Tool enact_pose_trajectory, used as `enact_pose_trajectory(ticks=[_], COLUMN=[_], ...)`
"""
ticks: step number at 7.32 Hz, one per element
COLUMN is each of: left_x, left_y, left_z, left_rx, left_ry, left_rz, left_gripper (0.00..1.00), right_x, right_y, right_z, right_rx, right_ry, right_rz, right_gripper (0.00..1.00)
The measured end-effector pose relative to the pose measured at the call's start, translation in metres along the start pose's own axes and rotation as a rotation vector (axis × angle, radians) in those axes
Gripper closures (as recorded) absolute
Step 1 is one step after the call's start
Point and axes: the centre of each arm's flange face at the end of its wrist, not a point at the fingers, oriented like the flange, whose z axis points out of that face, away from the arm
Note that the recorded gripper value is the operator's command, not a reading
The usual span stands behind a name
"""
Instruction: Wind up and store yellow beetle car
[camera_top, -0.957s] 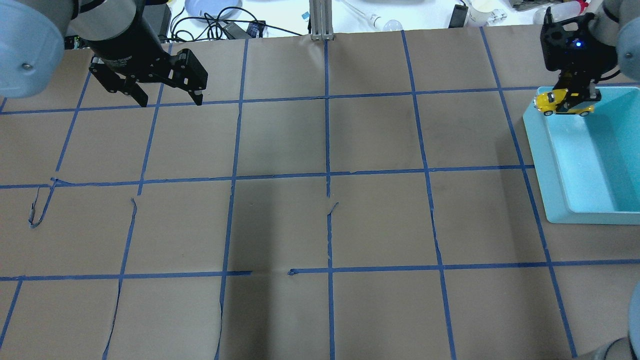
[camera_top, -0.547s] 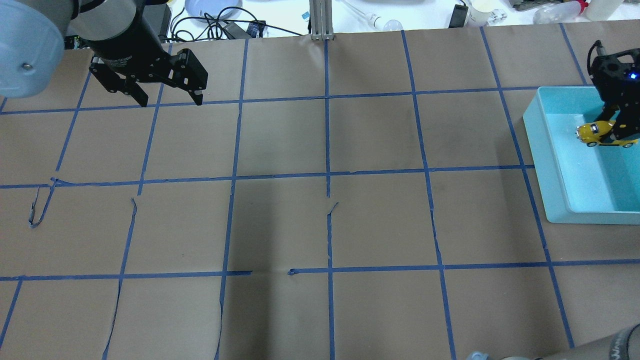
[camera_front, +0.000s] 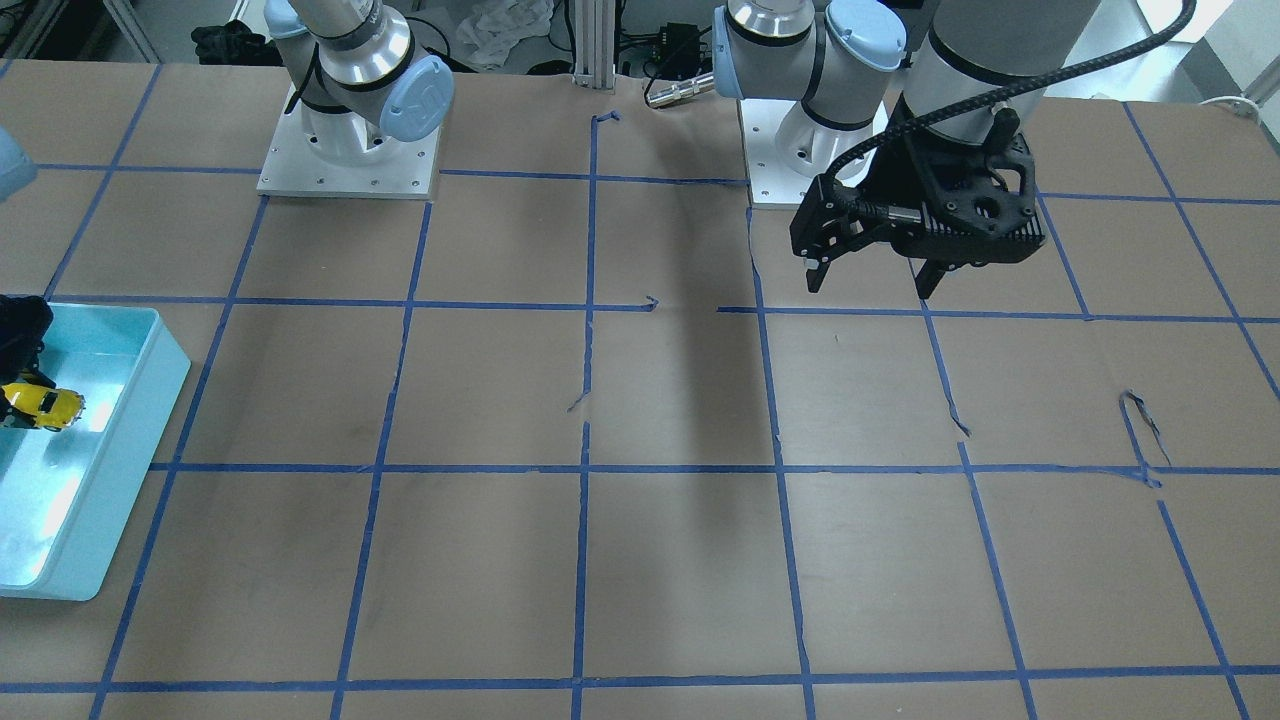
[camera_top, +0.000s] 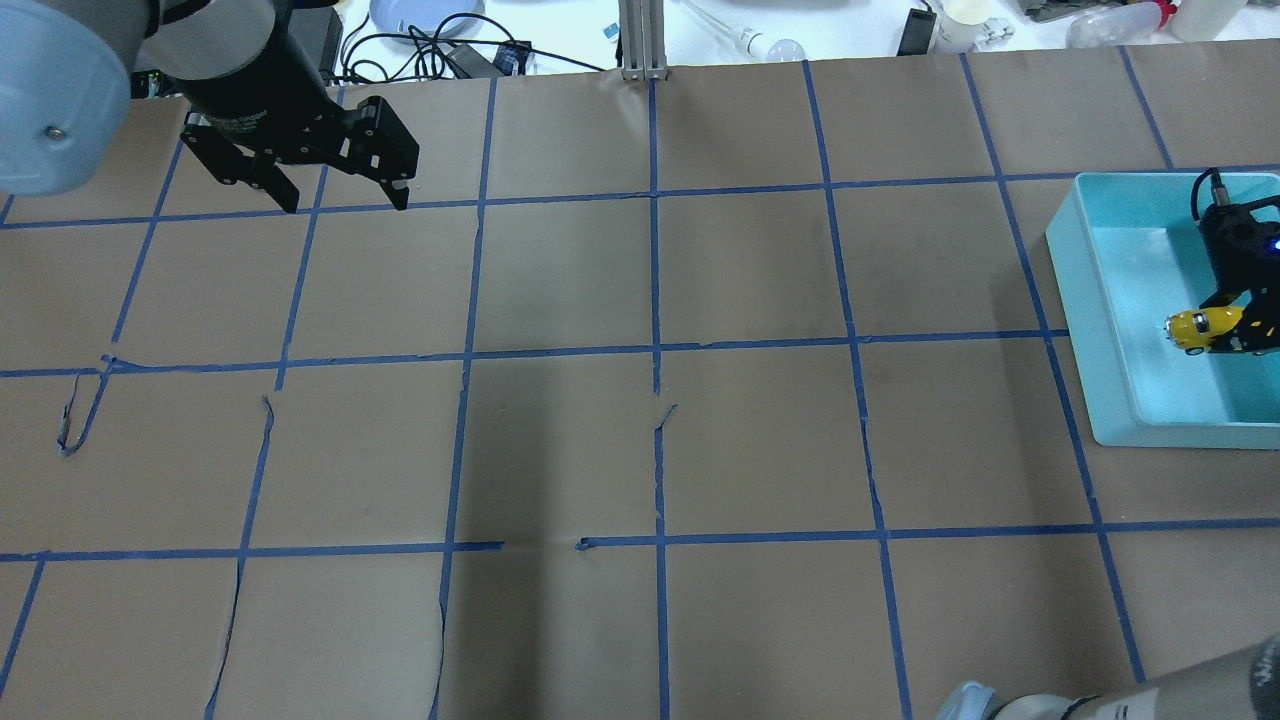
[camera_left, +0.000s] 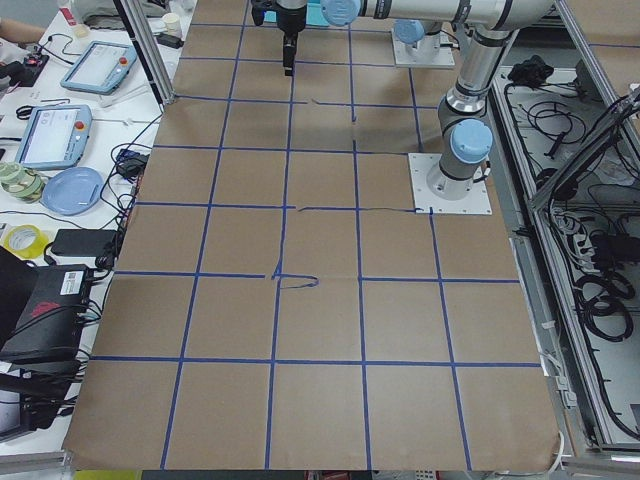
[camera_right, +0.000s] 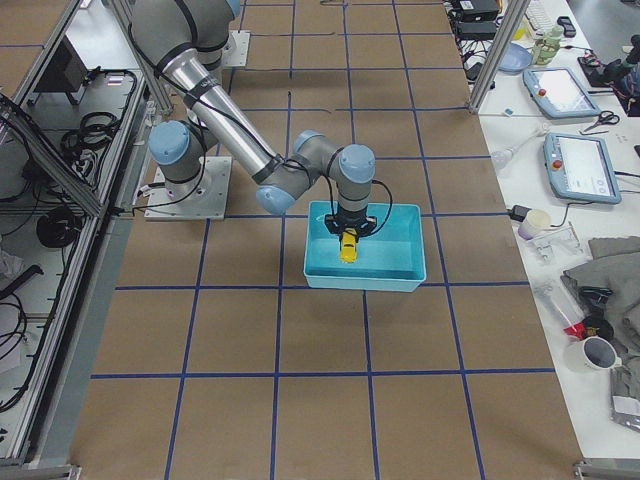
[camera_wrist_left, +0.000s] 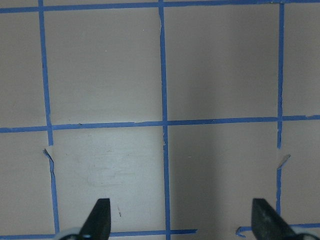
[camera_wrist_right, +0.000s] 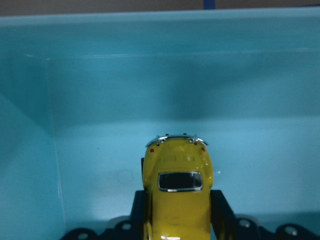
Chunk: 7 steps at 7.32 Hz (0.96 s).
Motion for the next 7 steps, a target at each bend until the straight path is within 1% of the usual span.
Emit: enact_pose_trajectory(ticks=[1,2,3,4,5,6,7], left_x=[0.002,0.003,0.003,0.003,0.003,0.003,0.003], left_y=[0.0,0.0,0.0,0.0,0.0,0.001,0.001], left_z=[0.0,0.0,0.0,0.001,0.001,0.001,0.001], left_rx=[0.0,0.0,-0.001,-0.001,-0.001,-0.001,-0.001], left_ry=[0.001,0.001,0.001,0.0,-0.001,-0.003,-0.004], left_rz=[-0.001,-0.002,-0.002,-0.002,-0.003,-0.002,-0.002], left_gripper=[0.0,0.0,0.0,0.0,0.0,0.0,0.0], right_x=[0.003,0.004,0.004,0.006,0.011,0.019,0.027], right_y=[0.001,0.0,-0.001,-0.007,-0.015,-0.022,-0.027], right_z=[0.014,0.023,0.026,0.018,-0.002,-0.036,-0.072], right_rx=[0.009,0.024,0.039,0.056,0.067,0.092,0.132], right_ry=[0.01,0.012,0.003,-0.005,-0.001,-0.003,-0.019], right_rz=[0.002,0.023,0.066,0.103,0.112,0.114,0.13], right_gripper=[0.4,0.0,0.0,0.0,0.0,0.0,0.0])
